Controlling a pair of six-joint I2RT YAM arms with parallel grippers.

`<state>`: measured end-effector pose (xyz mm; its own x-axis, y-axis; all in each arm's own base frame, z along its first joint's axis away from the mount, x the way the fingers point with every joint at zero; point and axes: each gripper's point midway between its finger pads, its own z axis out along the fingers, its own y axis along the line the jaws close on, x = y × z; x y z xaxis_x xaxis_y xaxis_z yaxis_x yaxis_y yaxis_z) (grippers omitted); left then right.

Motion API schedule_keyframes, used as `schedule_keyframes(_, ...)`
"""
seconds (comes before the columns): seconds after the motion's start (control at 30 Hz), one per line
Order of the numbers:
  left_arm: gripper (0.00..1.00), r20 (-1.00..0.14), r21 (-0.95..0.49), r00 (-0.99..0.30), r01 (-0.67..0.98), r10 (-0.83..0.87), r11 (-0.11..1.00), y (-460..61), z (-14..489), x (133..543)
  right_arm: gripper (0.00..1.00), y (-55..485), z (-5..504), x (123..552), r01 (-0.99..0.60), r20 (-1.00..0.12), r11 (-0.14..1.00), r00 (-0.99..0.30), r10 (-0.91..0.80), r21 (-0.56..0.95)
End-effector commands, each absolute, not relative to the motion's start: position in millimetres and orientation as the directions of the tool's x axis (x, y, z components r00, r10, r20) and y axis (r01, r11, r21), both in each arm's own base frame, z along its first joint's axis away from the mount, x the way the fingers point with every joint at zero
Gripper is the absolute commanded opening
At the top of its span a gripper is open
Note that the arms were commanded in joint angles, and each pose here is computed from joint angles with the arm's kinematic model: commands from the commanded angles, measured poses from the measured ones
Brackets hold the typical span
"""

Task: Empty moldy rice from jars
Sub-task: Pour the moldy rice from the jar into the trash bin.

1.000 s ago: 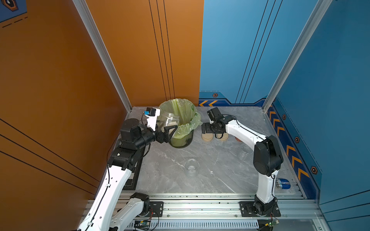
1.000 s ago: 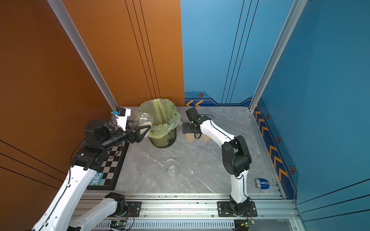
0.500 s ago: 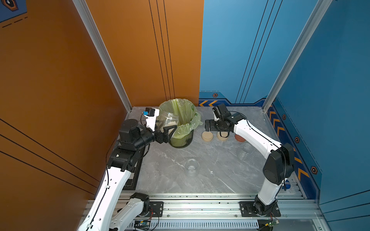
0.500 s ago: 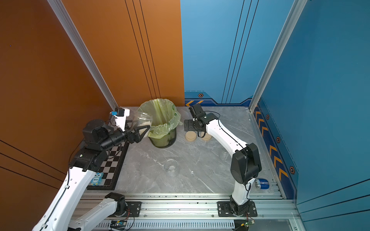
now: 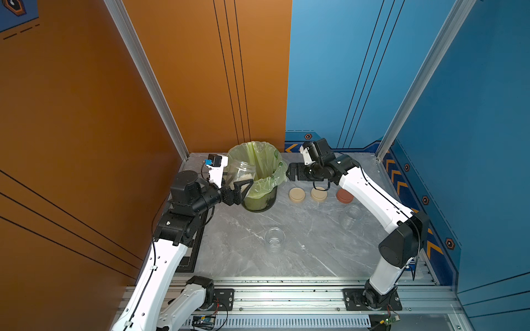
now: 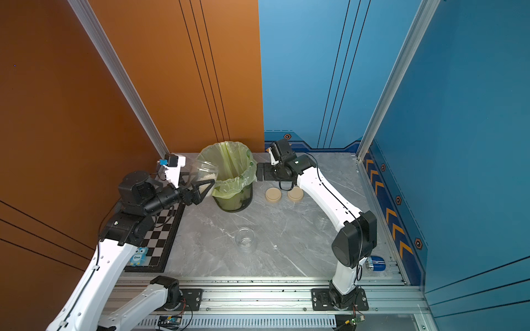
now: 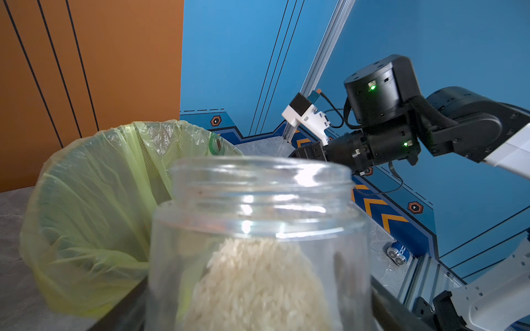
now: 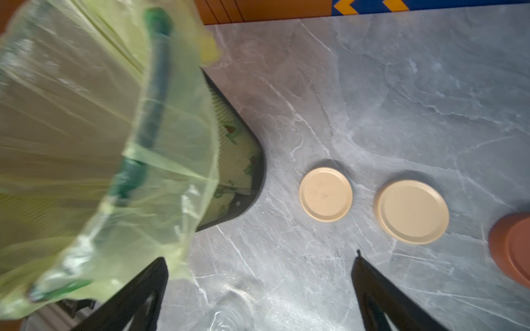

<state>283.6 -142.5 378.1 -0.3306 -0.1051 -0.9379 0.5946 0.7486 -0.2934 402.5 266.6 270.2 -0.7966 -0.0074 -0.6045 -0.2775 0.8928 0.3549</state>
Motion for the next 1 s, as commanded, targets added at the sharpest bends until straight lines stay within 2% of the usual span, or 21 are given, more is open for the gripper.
schedule_keyframes(0.0,0.00,-0.965,-0.250,-0.227,0.624,-0.135,0.741,-139,414,278,1.00,278,314,385,-0.341,-0.626,0.832,-0.780,0.010,0.437)
schedule_keyframes(0.3,0.00,-0.965,-0.247,-0.231,0.619,-0.128,0.745,-139,411,281,1.00,317,354,363,-0.449,-0.615,0.687,-0.788,-0.003,0.571)
schedule_keyframes(0.63,0.00,-0.964,-0.241,-0.239,0.608,-0.115,0.757,-138,403,286,1.00,353,383,339,-0.500,-0.592,0.539,-0.806,-0.003,0.678)
schedule_keyframes(0.97,0.00,-0.962,-0.239,-0.255,0.598,-0.102,0.765,-137,394,294,1.00,379,412,314,-0.541,-0.599,0.424,-0.801,0.004,0.726)
